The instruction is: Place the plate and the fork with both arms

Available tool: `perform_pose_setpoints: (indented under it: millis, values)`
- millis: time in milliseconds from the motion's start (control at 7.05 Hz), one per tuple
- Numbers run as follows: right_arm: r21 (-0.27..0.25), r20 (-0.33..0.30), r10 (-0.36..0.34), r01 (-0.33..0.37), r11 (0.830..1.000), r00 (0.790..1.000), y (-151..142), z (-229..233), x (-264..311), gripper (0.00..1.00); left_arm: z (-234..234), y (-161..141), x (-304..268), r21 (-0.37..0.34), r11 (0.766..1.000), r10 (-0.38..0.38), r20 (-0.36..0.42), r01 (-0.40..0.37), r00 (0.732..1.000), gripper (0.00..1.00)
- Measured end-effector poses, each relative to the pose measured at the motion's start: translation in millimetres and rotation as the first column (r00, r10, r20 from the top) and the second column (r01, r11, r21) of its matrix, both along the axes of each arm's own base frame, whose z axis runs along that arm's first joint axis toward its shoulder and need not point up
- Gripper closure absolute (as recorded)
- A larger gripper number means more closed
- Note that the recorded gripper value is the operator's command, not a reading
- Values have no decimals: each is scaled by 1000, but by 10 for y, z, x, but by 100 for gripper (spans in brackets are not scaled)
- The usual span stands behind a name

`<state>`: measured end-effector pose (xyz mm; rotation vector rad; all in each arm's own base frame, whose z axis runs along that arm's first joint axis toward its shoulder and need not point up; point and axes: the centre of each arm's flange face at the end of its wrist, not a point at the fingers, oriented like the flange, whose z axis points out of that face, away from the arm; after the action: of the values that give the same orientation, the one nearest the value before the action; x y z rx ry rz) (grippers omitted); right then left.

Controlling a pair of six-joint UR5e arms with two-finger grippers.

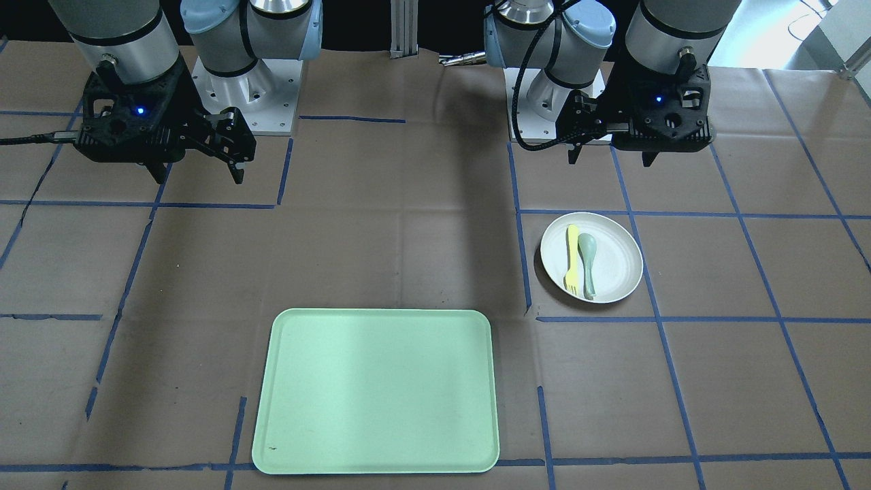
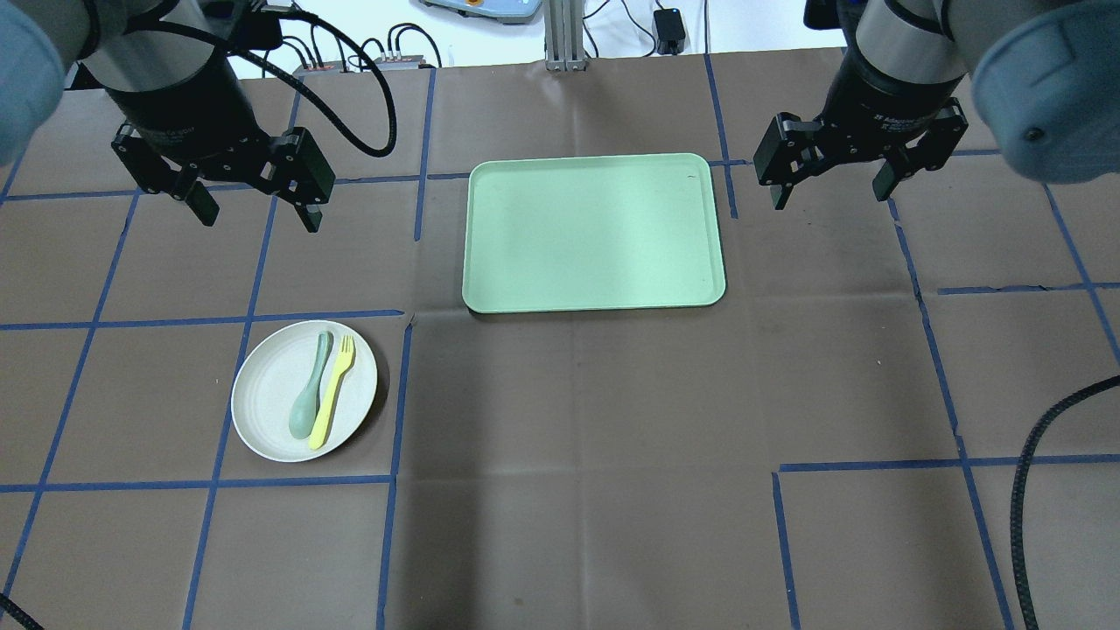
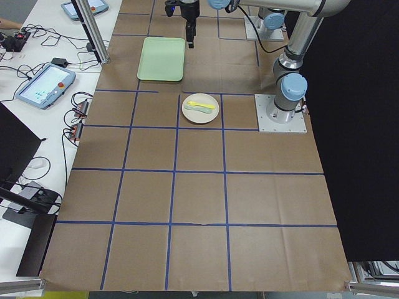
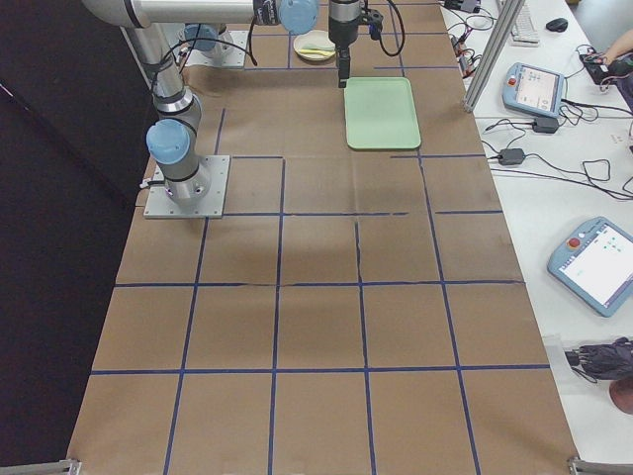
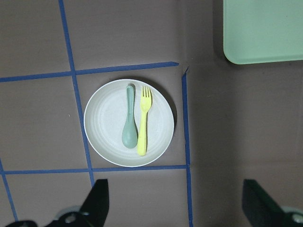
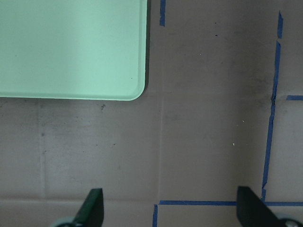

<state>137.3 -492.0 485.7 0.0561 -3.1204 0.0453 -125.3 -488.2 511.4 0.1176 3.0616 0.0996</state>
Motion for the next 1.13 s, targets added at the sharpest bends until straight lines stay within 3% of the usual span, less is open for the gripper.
perform_pose_setpoints:
  millis: [1135]
  values:
    - [2, -2, 1, 0, 1000, 1000, -1, -12, -14, 0, -10, 110, -16, 16, 1000, -23, -10, 23, 1000, 0]
